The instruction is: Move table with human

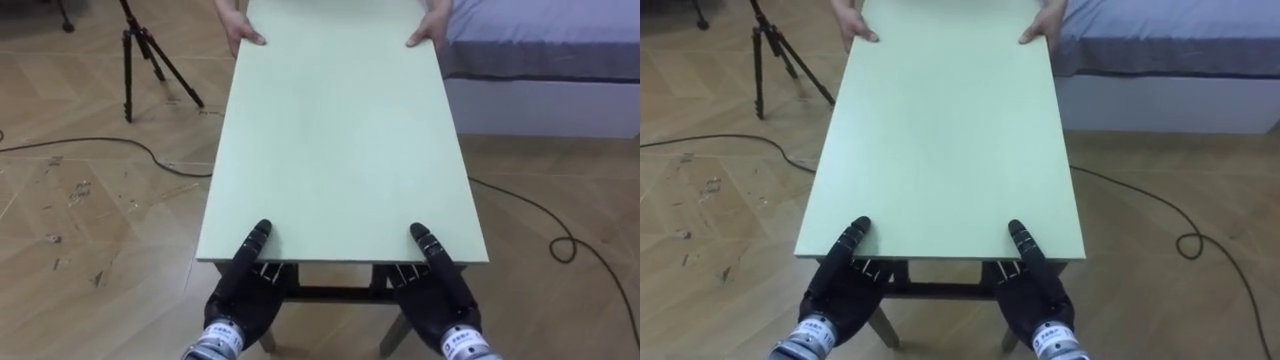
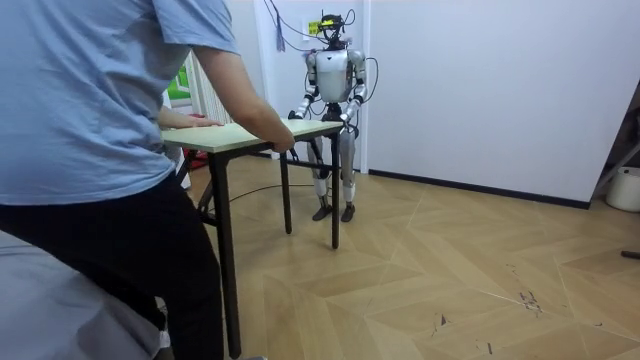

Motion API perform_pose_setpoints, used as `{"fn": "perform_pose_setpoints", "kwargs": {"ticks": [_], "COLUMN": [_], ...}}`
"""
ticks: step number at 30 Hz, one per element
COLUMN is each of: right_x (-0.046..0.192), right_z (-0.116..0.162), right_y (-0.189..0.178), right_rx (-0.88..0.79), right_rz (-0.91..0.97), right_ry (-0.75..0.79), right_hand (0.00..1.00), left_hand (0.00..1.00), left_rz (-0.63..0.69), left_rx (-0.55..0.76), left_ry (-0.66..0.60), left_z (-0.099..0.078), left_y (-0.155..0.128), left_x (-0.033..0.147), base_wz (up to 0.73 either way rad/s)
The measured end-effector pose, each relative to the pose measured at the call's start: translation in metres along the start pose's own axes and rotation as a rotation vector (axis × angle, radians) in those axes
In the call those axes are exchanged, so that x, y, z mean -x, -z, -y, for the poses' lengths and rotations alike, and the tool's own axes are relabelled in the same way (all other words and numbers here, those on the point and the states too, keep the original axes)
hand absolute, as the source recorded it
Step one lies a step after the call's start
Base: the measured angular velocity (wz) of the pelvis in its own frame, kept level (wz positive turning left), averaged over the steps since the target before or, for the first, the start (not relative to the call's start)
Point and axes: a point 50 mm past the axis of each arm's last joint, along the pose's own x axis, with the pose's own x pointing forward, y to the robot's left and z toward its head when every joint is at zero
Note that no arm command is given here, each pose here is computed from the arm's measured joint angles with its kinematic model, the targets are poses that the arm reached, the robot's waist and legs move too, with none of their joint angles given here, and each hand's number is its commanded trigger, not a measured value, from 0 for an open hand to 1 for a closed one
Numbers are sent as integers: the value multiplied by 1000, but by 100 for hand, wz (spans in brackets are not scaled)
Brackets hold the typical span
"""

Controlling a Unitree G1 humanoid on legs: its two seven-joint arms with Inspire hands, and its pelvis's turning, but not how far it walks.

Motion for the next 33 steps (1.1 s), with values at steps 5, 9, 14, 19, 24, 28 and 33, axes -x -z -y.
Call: {"fn": "perform_pose_setpoints", "kwargs": {"ticks": [5,9,14,19,24,28,33], "right_x": [1,1,1,5,18,23,30], "right_z": [0,-1,-1,2,7,8,11], "right_y": [-1,0,2,6,13,17,19], "right_rx": [25,30,28,20,3,7,8], "right_rz": [16,19,22,13,-3,-19,-25], "right_ry": [-16,-27,-34,-48,-45,-45,-61], "right_hand": [100,100,100,100,100,100,100], "left_hand": [100,100,100,100,100,100,100], "left_rz": [6,15,25,42,47,60,64], "left_rx": [7,7,1,-27,-41,-34,-25], "left_ry": [12,24,25,34,26,13,13], "left_z": [-1,0,0,1,-4,-8,-10], "left_y": [3,3,2,1,2,2,5], "left_x": [3,4,6,12,26,34,43], "base_wz": [0,-3,-1,-1,0,0,-1]}}
